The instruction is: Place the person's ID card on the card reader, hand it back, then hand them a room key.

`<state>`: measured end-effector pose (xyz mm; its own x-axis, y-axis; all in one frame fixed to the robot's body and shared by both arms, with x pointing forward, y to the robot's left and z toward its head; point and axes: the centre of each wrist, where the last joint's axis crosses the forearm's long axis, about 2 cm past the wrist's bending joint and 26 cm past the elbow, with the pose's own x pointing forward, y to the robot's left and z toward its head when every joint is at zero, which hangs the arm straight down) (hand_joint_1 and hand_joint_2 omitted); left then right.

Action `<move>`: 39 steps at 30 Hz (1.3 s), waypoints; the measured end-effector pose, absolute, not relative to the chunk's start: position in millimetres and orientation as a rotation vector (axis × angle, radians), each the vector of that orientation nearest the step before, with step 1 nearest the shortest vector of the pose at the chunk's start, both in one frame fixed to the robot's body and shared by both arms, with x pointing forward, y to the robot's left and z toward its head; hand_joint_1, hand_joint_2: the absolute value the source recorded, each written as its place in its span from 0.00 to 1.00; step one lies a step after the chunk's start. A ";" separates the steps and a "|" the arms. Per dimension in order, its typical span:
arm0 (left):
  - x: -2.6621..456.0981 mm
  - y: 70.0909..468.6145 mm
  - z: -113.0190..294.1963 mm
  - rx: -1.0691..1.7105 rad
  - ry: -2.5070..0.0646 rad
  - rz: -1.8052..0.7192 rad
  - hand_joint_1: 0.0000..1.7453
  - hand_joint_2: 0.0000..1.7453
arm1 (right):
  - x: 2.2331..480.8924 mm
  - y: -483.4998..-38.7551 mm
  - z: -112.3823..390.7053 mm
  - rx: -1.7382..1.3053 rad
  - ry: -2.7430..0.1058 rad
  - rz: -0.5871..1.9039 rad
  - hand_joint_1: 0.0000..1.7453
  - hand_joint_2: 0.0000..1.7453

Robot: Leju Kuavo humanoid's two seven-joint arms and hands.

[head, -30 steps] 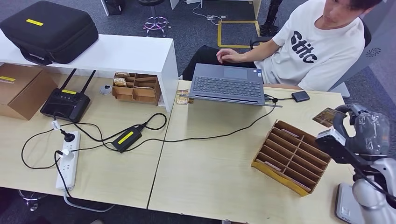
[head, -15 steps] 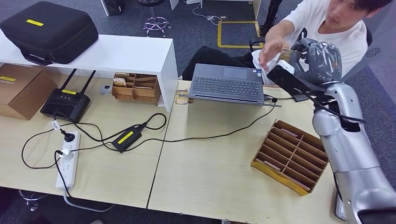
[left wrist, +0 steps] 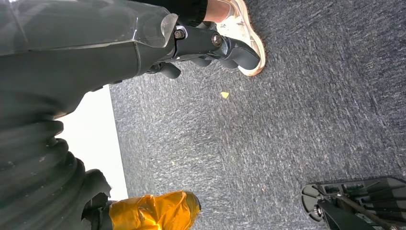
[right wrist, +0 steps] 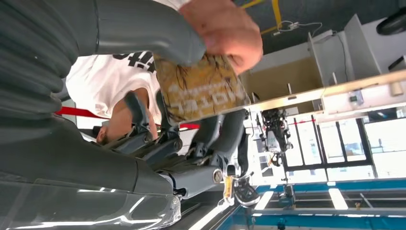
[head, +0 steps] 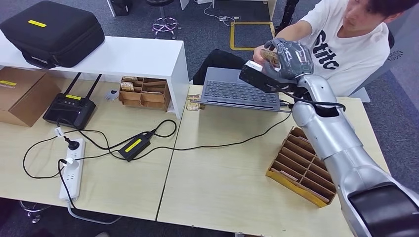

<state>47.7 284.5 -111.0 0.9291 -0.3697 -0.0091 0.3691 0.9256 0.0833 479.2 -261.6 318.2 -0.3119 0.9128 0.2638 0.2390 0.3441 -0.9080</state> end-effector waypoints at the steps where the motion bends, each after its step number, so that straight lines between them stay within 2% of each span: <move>1: 47.6 284.5 -111.0 0.084 -0.007 -0.378 0.00 1.00 | 479.3 -261.2 316.6 -1.019 -1.761 1.011 0.00 1.00; 8: 46.6 285.9 -111.2 0.084 -0.005 -0.367 0.00 1.00 | 479.3 -268.2 306.2 -0.861 -1.778 0.977 0.00 1.00; 16: 43.3 289.1 -111.6 0.084 0.001 -0.350 0.00 1.00 | 478.3 -316.9 295.6 -0.602 -1.818 0.699 0.00 1.00; 24: 43.1 292.3 -111.6 0.088 0.002 -0.343 0.00 1.00 | 471.8 -387.4 286.7 -0.379 -1.842 0.298 0.00 1.00; 28: 43.2 292.6 -111.6 0.091 0.004 -0.343 0.00 1.00 | 460.8 -430.6 276.3 -0.267 -1.887 -0.025 0.00 1.00; 32: 42.7 292.7 -111.6 0.096 0.013 -0.345 0.00 1.00 | 440.2 -476.6 259.6 -0.386 -1.919 -0.314 0.00 1.00; 39: 43.0 292.7 -111.6 0.105 0.018 -0.343 0.00 1.00 | 398.3 -530.0 223.6 -0.500 -1.838 -0.633 0.00 1.00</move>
<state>43.0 292.7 -111.6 0.9416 -0.3348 -0.0352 0.3367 0.9364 0.0993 398.3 -530.0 223.6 -0.3342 0.0386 0.9417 0.6105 0.7701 0.1851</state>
